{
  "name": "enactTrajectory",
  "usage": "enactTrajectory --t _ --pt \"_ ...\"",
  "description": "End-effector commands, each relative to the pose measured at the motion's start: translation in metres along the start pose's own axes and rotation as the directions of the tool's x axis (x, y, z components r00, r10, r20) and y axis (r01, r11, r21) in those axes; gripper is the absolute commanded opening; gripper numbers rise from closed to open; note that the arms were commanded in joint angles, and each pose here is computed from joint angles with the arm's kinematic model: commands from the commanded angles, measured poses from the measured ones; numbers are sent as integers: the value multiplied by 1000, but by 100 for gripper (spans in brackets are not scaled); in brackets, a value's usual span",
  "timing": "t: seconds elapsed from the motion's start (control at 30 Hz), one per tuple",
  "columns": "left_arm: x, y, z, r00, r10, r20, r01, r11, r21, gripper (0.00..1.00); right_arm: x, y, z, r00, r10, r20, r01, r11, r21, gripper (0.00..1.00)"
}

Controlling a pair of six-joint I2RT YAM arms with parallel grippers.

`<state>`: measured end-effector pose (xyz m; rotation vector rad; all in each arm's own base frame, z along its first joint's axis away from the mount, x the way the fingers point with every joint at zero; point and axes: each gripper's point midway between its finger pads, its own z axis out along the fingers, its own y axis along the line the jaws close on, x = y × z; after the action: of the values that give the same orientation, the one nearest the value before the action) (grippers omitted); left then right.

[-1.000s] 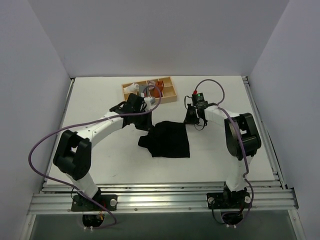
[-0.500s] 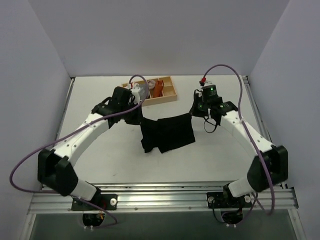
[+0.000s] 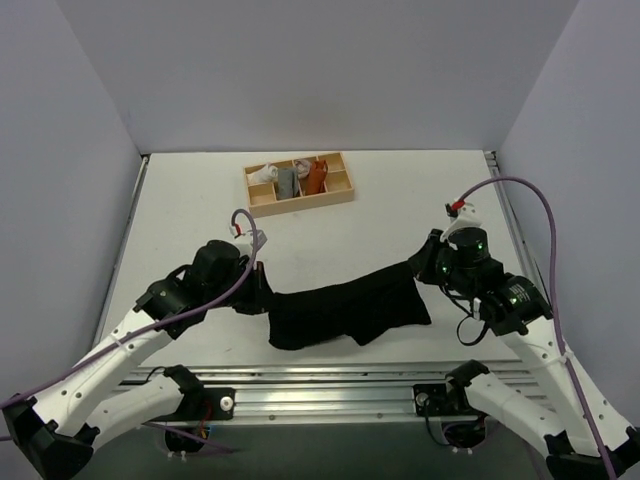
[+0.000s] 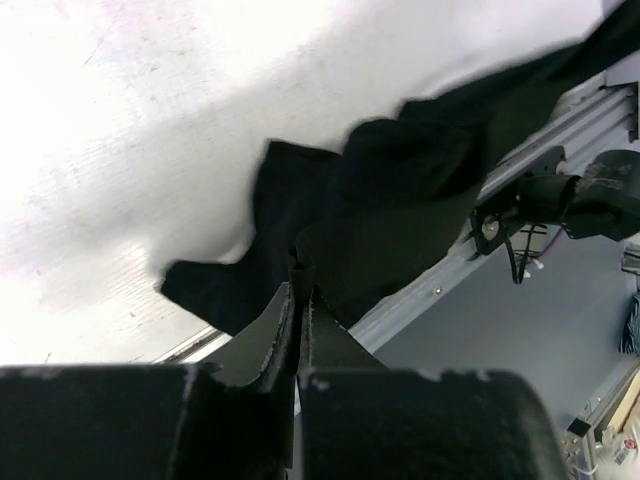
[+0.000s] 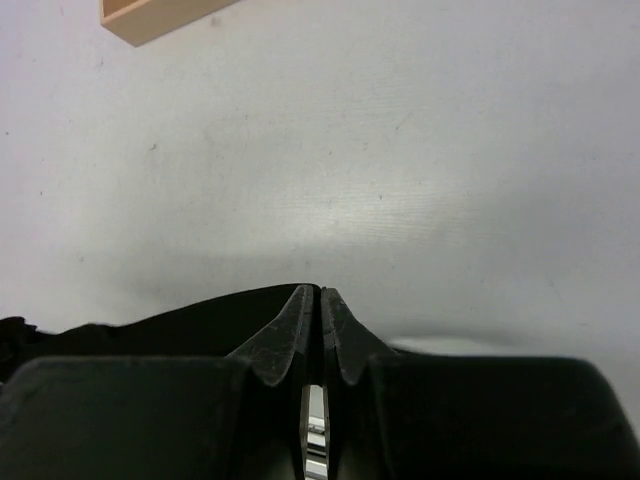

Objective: Roll the underwear
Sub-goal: Flatten the underwear

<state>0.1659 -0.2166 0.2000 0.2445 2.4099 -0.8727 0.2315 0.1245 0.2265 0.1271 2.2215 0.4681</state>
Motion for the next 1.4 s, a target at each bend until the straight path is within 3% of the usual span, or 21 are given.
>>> enactTrajectory --t 0.0,0.17,0.43,0.57,0.63,0.67,0.7,0.77,0.8,0.9,1.0,1.03,1.13,1.37 --pt "-10 9 4 998 -47 49 49 997 -55 2 1 -12 18 1000 -2 0 2 996 87 0" --pt "-20 59 57 999 -24 -48 14 983 -185 3 -8 -12 82 999 -46 1 45 989 140 0" --pt "-59 144 122 993 -108 -50 90 954 -286 3 32 -7 217 971 -135 -199 157 982 102 0" --pt "-63 192 139 970 -233 -61 192 901 -389 3 50 3 282 932 -191 -307 217 975 52 0" --pt "-67 203 139 962 -271 -43 230 882 -411 7 30 20 299 932 -206 -299 223 975 24 9" --pt "-68 214 135 954 -299 -30 258 866 -428 9 37 18 311 921 -209 -330 231 973 28 26" --pt "-69 221 132 949 -315 -13 276 850 -449 11 17 32 317 931 -213 -297 226 974 9 32" --pt "-72 230 125 939 -344 9 310 832 -460 13 10 34 312 926 -211 -313 232 972 30 42" --pt "-75 235 121 928 -371 26 343 829 -442 23 3 39 307 930 -213 -300 232 972 30 43" --pt "-76 248 112 911 -410 46 383 800 -462 28 -12 48 280 939 -211 -272 228 973 30 45" --pt "-76 255 97 890 -450 73 422 755 -502 31 1 44 253 942 -167 -292 191 980 54 42" --pt "-76 256 92 886 -456 81 429 742 -515 44 24 32 247 931 -153 -331 188 979 74 38" --pt "-87 246 82 890 -442 112 438 760 -480 57 41 36 228 945 -109 -309 133 990 57 32" --pt "-83 244 82 903 -424 70 407 792 -455 62 104 33 221 921 -127 -369 145 989 22 30"
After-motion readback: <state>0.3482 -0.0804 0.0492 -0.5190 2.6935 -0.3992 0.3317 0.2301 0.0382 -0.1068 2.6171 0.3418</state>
